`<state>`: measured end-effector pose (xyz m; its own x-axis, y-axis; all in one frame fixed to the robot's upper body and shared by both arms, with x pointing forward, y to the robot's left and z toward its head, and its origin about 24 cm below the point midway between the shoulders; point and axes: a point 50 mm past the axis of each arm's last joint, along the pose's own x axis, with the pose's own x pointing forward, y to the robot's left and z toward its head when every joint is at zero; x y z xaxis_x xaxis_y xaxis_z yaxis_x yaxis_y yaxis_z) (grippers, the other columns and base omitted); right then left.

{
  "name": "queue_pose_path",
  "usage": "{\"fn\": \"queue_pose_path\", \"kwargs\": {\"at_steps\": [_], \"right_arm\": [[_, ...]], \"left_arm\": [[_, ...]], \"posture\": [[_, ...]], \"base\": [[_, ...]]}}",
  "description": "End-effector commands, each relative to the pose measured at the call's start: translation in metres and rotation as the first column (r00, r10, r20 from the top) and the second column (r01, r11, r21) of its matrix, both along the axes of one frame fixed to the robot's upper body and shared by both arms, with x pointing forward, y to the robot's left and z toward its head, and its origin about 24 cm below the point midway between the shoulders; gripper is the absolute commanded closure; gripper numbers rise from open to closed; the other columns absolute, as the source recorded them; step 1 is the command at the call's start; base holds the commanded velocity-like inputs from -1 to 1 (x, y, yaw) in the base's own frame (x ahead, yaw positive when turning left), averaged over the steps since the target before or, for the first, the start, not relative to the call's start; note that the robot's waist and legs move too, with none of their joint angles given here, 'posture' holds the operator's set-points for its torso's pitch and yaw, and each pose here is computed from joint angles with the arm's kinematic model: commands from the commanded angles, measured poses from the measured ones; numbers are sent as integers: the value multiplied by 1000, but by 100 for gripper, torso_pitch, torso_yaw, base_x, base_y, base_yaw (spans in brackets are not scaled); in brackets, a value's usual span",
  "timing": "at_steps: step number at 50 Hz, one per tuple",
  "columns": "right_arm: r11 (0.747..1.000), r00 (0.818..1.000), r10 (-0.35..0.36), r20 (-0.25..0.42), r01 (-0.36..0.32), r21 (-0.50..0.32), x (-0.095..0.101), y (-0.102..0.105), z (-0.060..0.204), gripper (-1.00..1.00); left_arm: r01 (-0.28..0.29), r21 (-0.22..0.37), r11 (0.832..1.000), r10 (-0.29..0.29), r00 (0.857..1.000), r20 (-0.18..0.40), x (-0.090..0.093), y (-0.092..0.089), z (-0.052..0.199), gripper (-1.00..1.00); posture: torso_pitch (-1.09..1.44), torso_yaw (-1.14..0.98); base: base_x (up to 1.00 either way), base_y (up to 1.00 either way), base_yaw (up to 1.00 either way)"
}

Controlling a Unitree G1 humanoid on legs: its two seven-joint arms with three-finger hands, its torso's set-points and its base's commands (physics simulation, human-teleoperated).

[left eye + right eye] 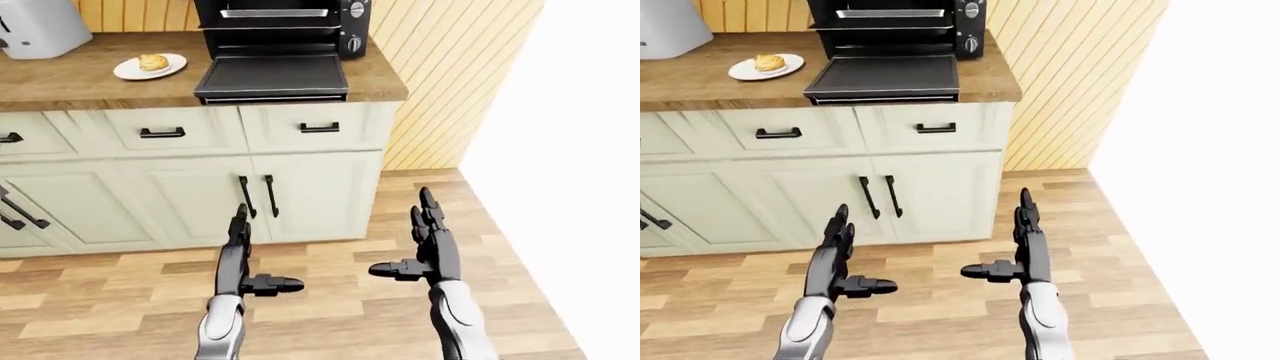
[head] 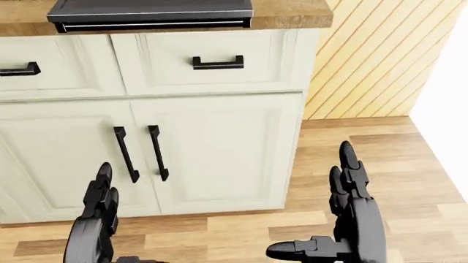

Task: Place the scone on the tray of the toaster oven.

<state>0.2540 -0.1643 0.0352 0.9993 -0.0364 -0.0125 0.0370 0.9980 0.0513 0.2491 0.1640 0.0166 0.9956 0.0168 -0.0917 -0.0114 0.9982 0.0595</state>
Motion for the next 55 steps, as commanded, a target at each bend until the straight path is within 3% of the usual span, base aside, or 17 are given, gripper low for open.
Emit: {"fn": "queue_pose_path", "kwargs": {"at_steps": [1, 34, 55], "right_arm": [[1000, 997, 2, 72, -2, -5, 4, 0, 13, -100], [1000, 997, -7, 76, 7, 0, 4, -1, 14, -100], [1000, 997, -5, 77, 4, 7, 4, -1, 14, -100]], "left_arm": [[8, 4, 1000, -8, 996, 88, 5, -1, 17, -100], [5, 20, 1000, -7, 997, 83, 6, -1, 15, -100], [7, 31, 1000, -9, 996, 84, 5, -1, 15, -100]], "posture": [[0, 0], [0, 0], [0, 0]], "base": [[0, 52, 0], [0, 52, 0], [0, 16, 0]]}}
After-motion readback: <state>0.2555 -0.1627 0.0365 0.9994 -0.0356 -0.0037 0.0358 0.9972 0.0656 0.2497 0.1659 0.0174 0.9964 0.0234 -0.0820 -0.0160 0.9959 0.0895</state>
